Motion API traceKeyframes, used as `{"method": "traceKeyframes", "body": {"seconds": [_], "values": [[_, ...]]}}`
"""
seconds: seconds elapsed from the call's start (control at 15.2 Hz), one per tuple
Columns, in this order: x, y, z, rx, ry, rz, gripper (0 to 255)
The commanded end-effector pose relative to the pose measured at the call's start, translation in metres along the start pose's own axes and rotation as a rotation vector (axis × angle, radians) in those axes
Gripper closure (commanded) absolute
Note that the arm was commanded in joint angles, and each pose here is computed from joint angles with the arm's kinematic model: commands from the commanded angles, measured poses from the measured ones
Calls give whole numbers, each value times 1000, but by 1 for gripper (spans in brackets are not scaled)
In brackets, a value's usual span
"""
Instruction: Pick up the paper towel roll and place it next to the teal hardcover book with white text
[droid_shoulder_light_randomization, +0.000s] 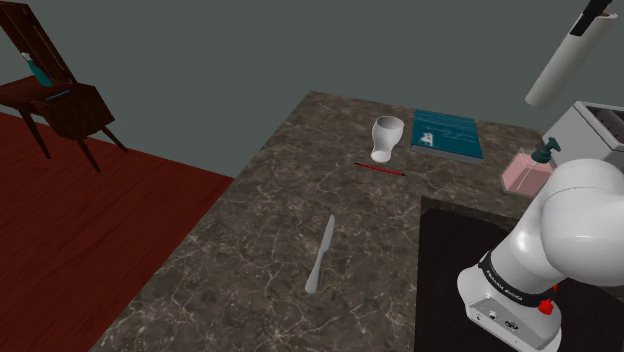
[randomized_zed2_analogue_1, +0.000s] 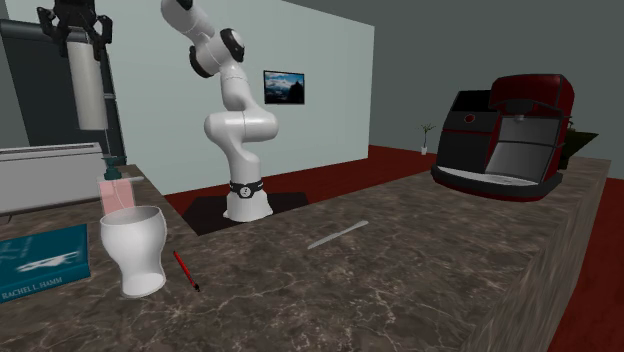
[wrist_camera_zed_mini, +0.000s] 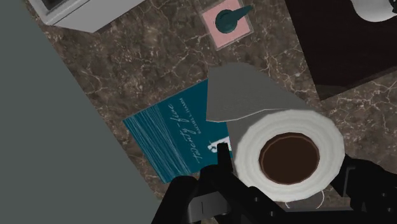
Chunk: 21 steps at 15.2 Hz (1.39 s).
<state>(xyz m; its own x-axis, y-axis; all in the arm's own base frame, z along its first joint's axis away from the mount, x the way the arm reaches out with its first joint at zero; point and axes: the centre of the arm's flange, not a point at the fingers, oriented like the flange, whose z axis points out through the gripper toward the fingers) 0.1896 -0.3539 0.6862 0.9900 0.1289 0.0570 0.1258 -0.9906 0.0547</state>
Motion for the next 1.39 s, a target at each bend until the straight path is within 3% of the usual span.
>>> {"method": "traceKeyframes", "body": {"seconds": [0.0, 0.86, 1.32], "values": [[-7, 25, -3, -1, -1, 0, 255], [-46, 189, 4, -1, -1, 0, 255], [-49, 187, 40, -1, -1, 0, 255]]}}
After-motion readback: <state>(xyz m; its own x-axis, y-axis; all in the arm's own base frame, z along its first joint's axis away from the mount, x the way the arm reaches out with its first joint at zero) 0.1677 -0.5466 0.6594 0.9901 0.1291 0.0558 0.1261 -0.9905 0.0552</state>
